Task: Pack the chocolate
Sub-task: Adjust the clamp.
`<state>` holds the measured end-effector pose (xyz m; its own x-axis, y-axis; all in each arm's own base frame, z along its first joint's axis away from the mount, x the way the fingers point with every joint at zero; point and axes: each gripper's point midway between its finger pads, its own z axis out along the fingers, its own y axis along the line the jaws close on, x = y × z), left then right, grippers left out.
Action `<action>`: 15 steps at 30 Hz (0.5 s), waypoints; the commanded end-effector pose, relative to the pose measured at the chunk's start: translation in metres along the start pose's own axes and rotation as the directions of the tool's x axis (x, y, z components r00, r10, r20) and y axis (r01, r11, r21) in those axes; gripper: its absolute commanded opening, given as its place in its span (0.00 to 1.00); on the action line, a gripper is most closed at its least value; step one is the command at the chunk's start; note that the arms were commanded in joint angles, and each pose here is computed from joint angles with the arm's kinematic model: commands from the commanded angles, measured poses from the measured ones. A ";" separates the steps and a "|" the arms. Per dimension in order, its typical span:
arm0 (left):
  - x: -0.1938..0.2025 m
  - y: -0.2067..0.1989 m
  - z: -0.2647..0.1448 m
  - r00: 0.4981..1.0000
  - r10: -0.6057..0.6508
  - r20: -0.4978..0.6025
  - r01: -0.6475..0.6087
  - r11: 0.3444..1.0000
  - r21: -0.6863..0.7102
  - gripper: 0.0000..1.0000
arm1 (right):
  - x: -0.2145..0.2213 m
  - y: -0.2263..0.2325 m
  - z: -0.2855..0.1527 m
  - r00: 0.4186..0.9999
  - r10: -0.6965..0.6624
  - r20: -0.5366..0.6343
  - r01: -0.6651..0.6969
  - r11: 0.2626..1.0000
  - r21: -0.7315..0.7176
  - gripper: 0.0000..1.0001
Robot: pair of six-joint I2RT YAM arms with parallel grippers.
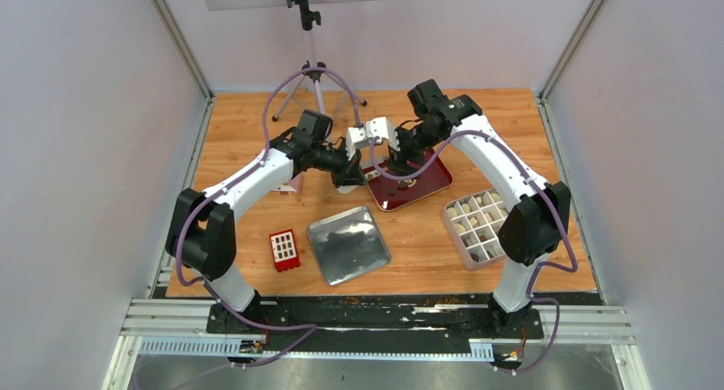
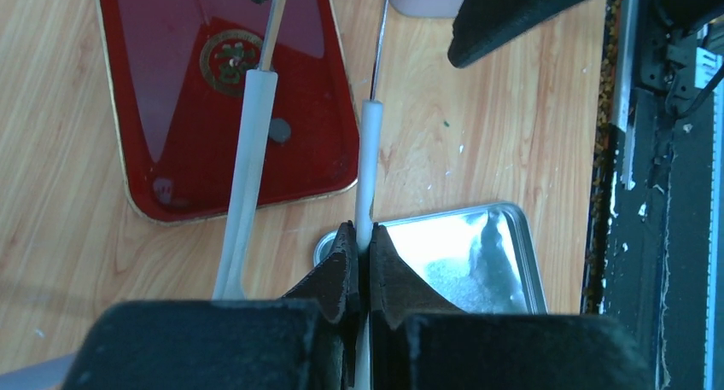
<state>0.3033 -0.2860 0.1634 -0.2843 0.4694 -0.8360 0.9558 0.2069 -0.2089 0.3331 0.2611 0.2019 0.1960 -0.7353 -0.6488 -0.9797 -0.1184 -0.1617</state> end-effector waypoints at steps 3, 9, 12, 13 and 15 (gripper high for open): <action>-0.038 -0.009 -0.012 0.981 0.144 0.130 -0.148 0.989 0.022 0.01 | 0.006 0.012 -0.012 0.993 0.092 0.079 -0.088 0.995 -0.056 0.68; -0.037 -0.006 -0.014 0.976 0.182 0.119 -0.184 0.983 0.003 0.05 | 0.013 0.008 -0.003 0.991 0.126 0.050 -0.121 0.987 -0.102 0.52; -0.042 -0.003 -0.013 0.976 0.174 0.131 -0.174 0.985 -0.009 0.06 | 0.013 0.003 -0.002 0.989 0.140 0.042 -0.135 0.985 -0.105 0.39; -0.044 -0.003 -0.013 0.976 0.168 0.139 -0.168 0.986 -0.010 0.06 | 0.013 0.003 -0.001 0.989 0.138 0.043 -0.133 0.985 -0.106 0.37; -0.045 -0.002 -0.012 0.977 0.155 0.144 -0.155 0.988 -0.009 0.07 | 0.012 0.003 -0.001 0.990 0.130 0.056 -0.124 0.987 -0.105 0.36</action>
<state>0.3037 -0.2852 0.1612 -0.2457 0.4682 -0.8488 0.9670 0.1798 -0.1808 0.3422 0.2434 0.1869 0.0722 -0.7346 -0.6747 -0.9971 -0.0681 -0.0325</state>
